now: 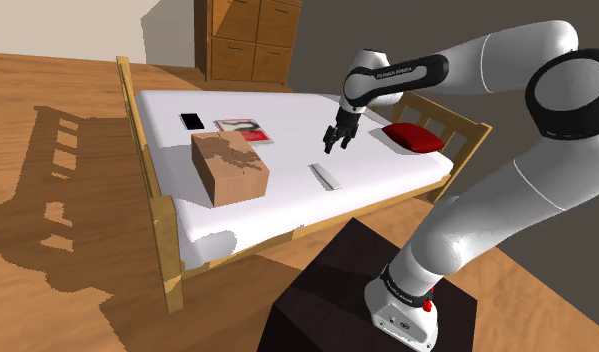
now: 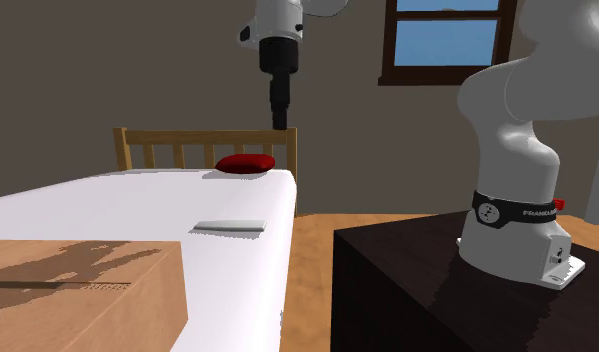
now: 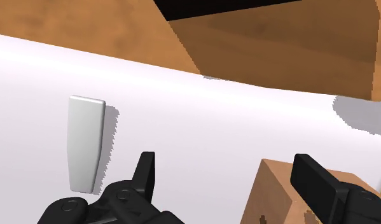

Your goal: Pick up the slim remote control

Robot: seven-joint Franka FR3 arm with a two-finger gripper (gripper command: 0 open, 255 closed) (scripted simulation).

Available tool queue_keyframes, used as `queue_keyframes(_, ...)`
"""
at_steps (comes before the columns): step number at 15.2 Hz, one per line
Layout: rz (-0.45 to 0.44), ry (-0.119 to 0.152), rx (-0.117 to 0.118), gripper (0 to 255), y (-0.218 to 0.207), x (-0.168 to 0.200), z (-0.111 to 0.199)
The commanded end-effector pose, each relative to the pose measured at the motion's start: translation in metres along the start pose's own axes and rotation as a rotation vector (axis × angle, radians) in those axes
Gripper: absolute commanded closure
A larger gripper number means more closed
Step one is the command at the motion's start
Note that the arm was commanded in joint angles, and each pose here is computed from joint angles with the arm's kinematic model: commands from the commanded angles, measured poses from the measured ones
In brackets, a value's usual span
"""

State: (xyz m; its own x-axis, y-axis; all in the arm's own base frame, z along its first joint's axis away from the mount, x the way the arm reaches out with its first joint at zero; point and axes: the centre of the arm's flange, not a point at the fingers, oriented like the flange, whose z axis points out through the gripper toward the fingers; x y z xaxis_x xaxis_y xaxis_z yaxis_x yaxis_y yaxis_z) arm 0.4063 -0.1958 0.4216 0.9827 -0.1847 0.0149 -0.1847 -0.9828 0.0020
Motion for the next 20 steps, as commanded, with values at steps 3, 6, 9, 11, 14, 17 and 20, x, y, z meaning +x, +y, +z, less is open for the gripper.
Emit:
queue_keyframes(3,0.024,-0.003,-0.002,0,0.034,0.021,0.038)
queue_keyframes(6,0.042,-0.005,-0.003,0,0.057,0.038,0.066)
queue_keyframes(9,0.059,-0.008,-0.003,0,0.08,0.055,0.093)
queue_keyframes(11,0.071,-0.01,-0.004,0,0.096,0.066,0.112)
queue_keyframes(14,0.089,-0.012,-0.004,0,0.12,0.081,0.139)
queue_keyframes(17,0.107,-0.015,-0.005,0,0.144,0.097,0.167)
queue_keyframes(20,0.124,-0.018,-0.005,0,0.168,0.112,0.195)
